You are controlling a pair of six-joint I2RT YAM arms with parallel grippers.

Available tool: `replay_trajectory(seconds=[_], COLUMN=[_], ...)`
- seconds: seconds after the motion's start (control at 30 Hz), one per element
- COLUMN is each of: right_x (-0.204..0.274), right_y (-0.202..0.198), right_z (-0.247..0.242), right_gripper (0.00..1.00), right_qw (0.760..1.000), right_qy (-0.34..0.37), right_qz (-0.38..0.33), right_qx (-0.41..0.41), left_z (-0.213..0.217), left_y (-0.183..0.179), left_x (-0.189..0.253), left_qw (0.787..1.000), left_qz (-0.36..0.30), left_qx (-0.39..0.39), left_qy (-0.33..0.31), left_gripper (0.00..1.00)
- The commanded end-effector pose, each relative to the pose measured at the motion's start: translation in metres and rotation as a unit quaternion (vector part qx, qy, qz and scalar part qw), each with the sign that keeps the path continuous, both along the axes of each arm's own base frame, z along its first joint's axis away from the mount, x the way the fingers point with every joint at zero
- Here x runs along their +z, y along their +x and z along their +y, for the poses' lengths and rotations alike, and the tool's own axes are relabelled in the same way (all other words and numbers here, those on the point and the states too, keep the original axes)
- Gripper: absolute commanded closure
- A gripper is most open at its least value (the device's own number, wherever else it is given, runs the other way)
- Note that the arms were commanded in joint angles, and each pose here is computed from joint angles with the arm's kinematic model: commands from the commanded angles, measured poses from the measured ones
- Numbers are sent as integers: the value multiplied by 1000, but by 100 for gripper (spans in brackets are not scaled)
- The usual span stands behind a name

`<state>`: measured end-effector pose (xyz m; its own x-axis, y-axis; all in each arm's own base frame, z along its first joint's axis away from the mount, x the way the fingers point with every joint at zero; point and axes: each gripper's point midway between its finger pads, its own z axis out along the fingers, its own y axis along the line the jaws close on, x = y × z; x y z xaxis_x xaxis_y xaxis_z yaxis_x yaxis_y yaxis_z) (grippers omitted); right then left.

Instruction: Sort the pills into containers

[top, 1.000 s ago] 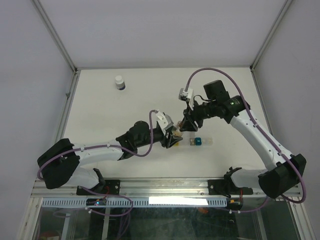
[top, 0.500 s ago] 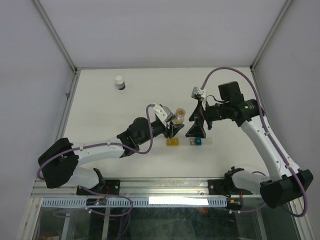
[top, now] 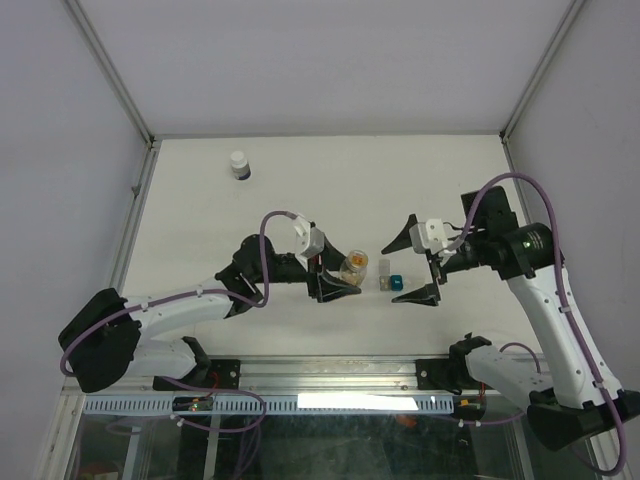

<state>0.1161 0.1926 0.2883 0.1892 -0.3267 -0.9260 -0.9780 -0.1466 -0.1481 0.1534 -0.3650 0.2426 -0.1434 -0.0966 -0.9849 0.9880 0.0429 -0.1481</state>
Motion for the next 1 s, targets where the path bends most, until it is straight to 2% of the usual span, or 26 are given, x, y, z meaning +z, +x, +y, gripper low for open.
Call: replay_trajectory(seconds=[0.0, 0.3, 0.53, 0.77, 0.97], right_x=[27, 16, 5, -3, -7], right_y=[-1, 8, 3, 4, 2], right_z=[15, 39, 42, 43, 42], right_gripper=[4, 20, 27, 42, 46], right_qw=[997, 995, 994, 993, 993], right_qy=[39, -2, -18, -31, -38], right_qz=[-31, 50, 63, 80, 89], right_qx=[65, 84, 89, 77, 73], left_z=[4, -7, -13, -14, -12], left_y=[-52, -46, -41, -40, -41], left_x=[11, 4, -2, 3, 8], left_qw=[987, 983, 983, 983, 984], left_qz=[-16, -19, -14, -17, -22], left_qx=[-159, -179, -180, -179, -176], left_qy=[-17, 22, 30, 26, 22], left_gripper=[100, 100, 100, 100, 100])
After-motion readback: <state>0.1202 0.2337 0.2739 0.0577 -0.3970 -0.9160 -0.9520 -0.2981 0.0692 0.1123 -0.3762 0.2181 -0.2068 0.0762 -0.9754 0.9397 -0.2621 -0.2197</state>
